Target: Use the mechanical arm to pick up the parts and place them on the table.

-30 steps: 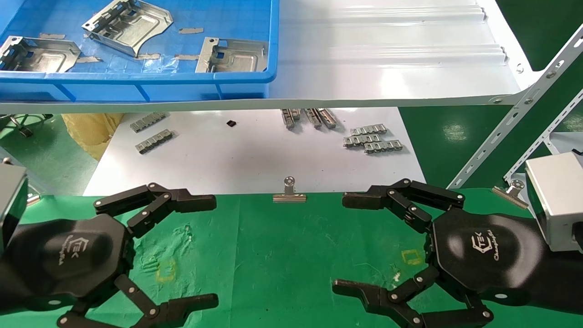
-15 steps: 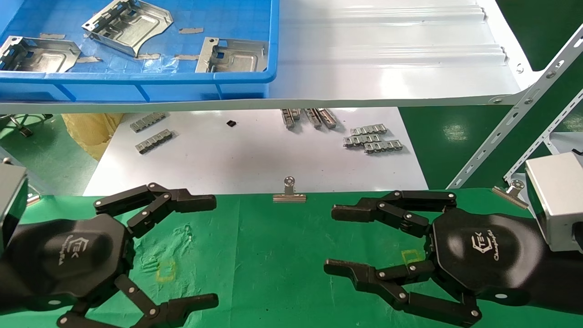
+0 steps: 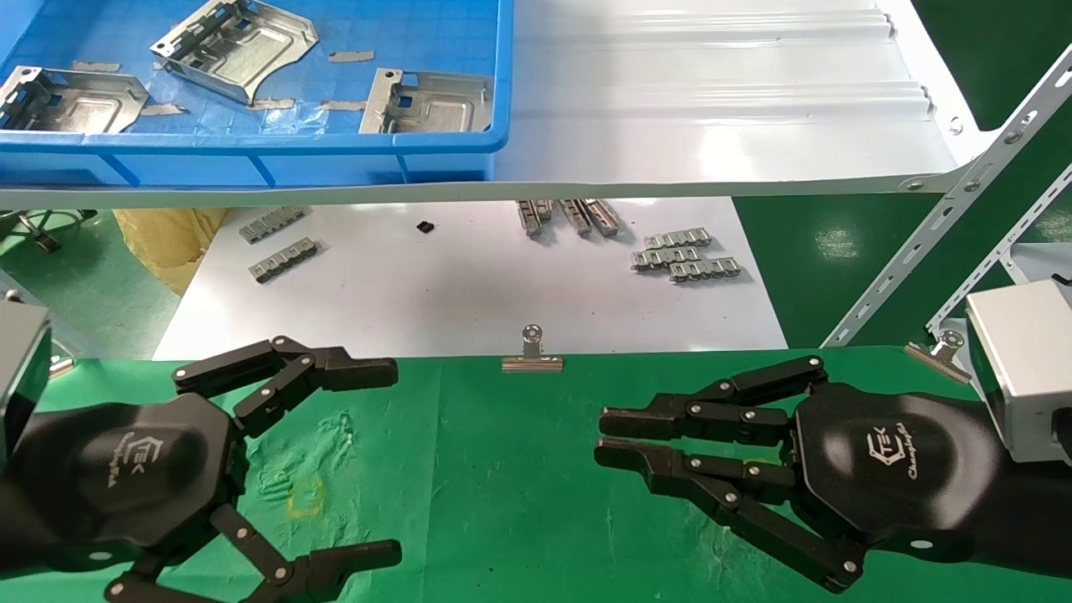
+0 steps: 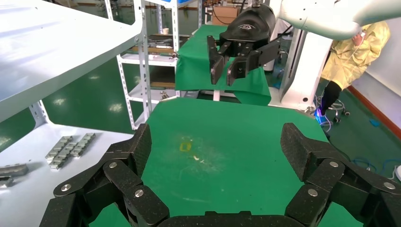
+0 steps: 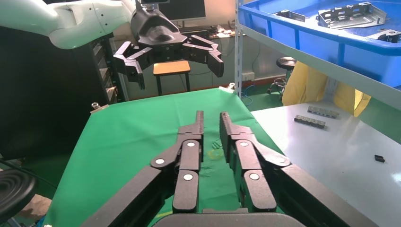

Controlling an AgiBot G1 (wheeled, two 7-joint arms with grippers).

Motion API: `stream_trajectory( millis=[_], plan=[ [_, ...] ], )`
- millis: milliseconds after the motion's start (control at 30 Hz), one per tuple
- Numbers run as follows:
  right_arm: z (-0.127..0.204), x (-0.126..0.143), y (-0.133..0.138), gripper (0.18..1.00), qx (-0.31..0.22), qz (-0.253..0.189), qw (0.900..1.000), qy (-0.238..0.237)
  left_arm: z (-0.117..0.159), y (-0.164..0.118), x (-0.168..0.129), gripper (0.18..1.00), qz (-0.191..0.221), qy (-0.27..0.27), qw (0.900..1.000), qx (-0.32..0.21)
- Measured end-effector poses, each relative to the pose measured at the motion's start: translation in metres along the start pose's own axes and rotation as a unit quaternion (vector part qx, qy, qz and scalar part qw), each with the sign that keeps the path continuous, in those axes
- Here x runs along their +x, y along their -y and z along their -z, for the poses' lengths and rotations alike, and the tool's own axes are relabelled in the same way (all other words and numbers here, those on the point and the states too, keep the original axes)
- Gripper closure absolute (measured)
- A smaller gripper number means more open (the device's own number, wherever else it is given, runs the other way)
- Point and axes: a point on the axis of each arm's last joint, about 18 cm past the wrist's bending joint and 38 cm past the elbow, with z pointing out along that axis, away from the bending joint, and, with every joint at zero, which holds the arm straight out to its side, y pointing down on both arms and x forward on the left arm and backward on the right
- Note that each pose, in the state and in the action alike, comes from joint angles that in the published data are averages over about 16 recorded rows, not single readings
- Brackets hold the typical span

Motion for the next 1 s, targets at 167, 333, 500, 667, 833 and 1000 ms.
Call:
stream_trajectory(
  millis=[167,333,500,667,833,1000],
  plan=[
    [0.0,0.0,0.0,0.912,0.0,0.0,1.0,0.0,0.001,0.013,-0.011,0.183,-0.009,0.013,0.9999,0.003],
    [0.0,0.0,0.0,0.954,0.0,0.0,1.0,0.0,0.002,0.038,-0.043,0.183,-0.028,0.05,0.9984,0.004],
    [0.0,0.0,0.0,0.977,0.0,0.0,1.0,0.0,0.005,0.071,-0.1,0.183,-0.041,0.122,0.9917,0.008],
    [0.0,0.0,0.0,0.986,0.0,0.0,1.0,0.0,0.012,0.099,-0.17,0.183,-0.04,0.223,0.9741,0.007],
    [0.0,0.0,0.0,0.985,0.0,0.0,1.0,0.0,0.022,0.106,-0.23,0.183,-0.025,0.324,0.9456,-0.018],
    [0.0,0.0,0.0,0.975,0.0,0.0,1.0,0.0,0.034,0.098,-0.269,0.184,-0.015,0.407,0.9114,-0.061]
  ],
)
